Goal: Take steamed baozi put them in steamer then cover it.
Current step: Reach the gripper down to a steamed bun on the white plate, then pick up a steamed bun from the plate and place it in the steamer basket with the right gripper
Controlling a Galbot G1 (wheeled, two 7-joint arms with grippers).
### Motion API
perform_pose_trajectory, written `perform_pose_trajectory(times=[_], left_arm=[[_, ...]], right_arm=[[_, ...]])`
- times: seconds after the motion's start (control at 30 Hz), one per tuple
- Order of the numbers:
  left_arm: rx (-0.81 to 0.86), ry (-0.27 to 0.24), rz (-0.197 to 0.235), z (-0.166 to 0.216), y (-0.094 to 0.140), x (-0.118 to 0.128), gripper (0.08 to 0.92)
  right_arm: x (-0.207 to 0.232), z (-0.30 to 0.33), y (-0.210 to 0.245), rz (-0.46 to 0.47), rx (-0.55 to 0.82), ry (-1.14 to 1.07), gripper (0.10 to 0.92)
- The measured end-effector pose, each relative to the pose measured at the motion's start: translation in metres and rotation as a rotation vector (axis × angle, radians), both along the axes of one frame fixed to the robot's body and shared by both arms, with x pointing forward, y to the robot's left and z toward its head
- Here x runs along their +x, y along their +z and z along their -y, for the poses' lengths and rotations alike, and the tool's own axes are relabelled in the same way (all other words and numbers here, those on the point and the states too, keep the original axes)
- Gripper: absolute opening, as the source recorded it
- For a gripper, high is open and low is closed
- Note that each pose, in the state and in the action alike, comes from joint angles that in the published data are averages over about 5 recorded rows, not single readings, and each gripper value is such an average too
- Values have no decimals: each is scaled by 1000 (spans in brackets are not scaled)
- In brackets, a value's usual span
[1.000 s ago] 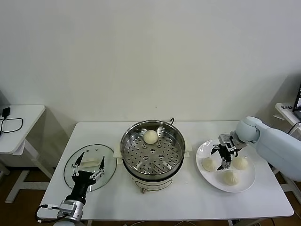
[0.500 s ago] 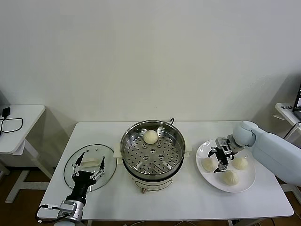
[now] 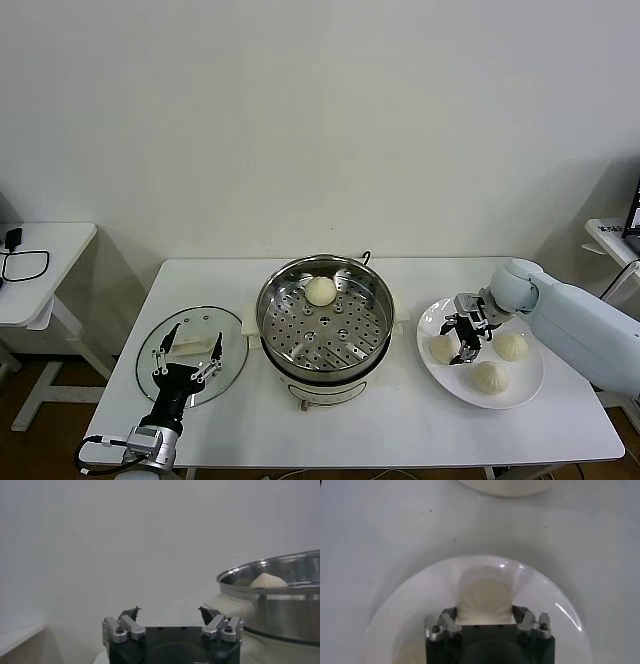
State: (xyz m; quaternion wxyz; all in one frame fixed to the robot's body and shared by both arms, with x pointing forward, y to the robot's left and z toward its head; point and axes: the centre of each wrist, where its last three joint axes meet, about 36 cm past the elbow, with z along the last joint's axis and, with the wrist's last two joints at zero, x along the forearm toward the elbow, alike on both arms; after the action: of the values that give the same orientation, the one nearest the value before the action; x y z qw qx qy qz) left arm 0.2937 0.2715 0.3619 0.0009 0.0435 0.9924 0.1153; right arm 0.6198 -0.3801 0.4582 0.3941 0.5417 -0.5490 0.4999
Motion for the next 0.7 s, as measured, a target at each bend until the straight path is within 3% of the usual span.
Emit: perform_pose_trajectory(times=[0.4, 0.7], left_arm=[[-6, -6, 7, 5, 2, 1, 823], [1, -14, 10, 7, 4, 1, 823]], right_arm=[[-4, 11, 24, -1, 13, -17, 687], [-20, 20, 100, 30, 50, -31, 694]])
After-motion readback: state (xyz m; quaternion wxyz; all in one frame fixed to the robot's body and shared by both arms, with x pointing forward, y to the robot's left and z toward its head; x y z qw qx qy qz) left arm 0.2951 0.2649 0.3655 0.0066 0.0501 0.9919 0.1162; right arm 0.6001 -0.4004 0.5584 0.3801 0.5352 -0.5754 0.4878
